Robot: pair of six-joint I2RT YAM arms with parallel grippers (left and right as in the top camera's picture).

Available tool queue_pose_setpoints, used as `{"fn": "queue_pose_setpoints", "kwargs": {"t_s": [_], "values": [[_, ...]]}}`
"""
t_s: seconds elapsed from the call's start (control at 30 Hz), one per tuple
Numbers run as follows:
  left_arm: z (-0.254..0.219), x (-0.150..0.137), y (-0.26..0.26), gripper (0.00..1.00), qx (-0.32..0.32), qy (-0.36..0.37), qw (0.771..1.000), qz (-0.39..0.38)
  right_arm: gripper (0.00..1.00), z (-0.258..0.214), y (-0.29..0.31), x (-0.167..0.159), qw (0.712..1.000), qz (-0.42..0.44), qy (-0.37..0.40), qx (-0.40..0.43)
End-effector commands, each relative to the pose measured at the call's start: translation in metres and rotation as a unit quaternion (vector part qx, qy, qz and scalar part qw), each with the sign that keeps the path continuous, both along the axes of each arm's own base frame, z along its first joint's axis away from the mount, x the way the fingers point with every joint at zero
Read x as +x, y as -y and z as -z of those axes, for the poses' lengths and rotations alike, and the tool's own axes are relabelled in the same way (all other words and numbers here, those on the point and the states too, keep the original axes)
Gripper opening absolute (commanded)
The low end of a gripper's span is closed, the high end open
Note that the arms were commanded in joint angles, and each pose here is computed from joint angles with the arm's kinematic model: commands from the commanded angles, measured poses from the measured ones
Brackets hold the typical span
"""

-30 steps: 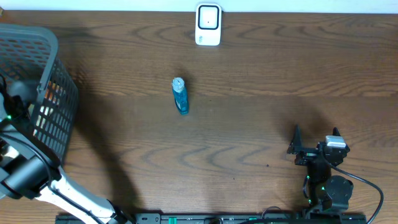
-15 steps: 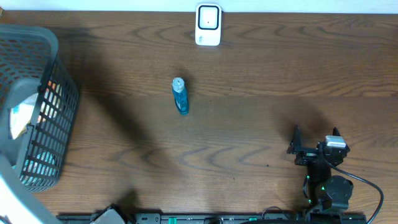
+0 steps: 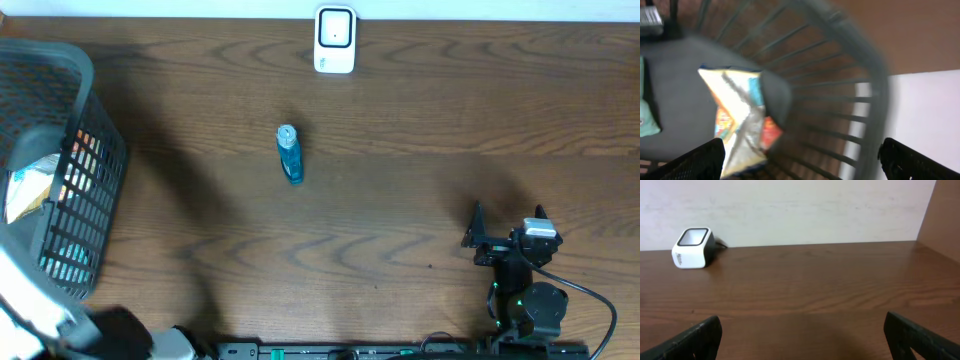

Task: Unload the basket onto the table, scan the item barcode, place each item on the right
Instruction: 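Return the left gripper to the basket and grasp the white snack bag, then carry the white snack bag out and set it left of the bottle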

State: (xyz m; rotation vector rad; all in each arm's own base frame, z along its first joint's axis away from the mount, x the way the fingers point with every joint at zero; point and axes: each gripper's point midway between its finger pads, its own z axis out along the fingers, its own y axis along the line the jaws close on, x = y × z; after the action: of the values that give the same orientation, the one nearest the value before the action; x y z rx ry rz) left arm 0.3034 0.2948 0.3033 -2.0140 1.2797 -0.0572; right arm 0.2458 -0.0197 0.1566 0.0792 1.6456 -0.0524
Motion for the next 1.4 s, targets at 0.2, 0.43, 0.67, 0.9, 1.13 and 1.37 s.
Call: {"fn": "queue_pose_setpoints", "kwargs": {"t_s": [0.2,0.43,0.67,0.9,1.13,1.37], "values": [[0.146,0.052,0.005,0.98,-0.177,-0.075,0.979,0.062,0.99,0.001,0.001,0.000,1.000,0.002,-0.002,0.004],[0.235,0.053,0.009,0.98,-0.246,-0.150,0.955,0.065,0.99,0.001,0.001,0.000,1.000,0.002,-0.002,0.004],[0.262,0.059,0.024,0.07,-0.281,-0.161,0.937,0.129,0.99,0.001,0.001,0.000,1.000,0.002,-0.002,0.004],[0.137,0.062,-0.009,0.07,-0.159,-0.057,0.976,0.139,0.99,0.001,0.001,0.000,1.000,0.002,-0.002,0.004],[-0.027,0.024,-0.002,0.07,0.018,0.058,0.991,0.121,0.99,0.001,0.001,0.000,1.000,0.002,-0.002,0.004],[-0.152,0.011,0.081,0.07,0.164,0.164,0.951,0.203,0.99,0.001,0.001,0.000,1.000,0.002,-0.002,0.004]]}}
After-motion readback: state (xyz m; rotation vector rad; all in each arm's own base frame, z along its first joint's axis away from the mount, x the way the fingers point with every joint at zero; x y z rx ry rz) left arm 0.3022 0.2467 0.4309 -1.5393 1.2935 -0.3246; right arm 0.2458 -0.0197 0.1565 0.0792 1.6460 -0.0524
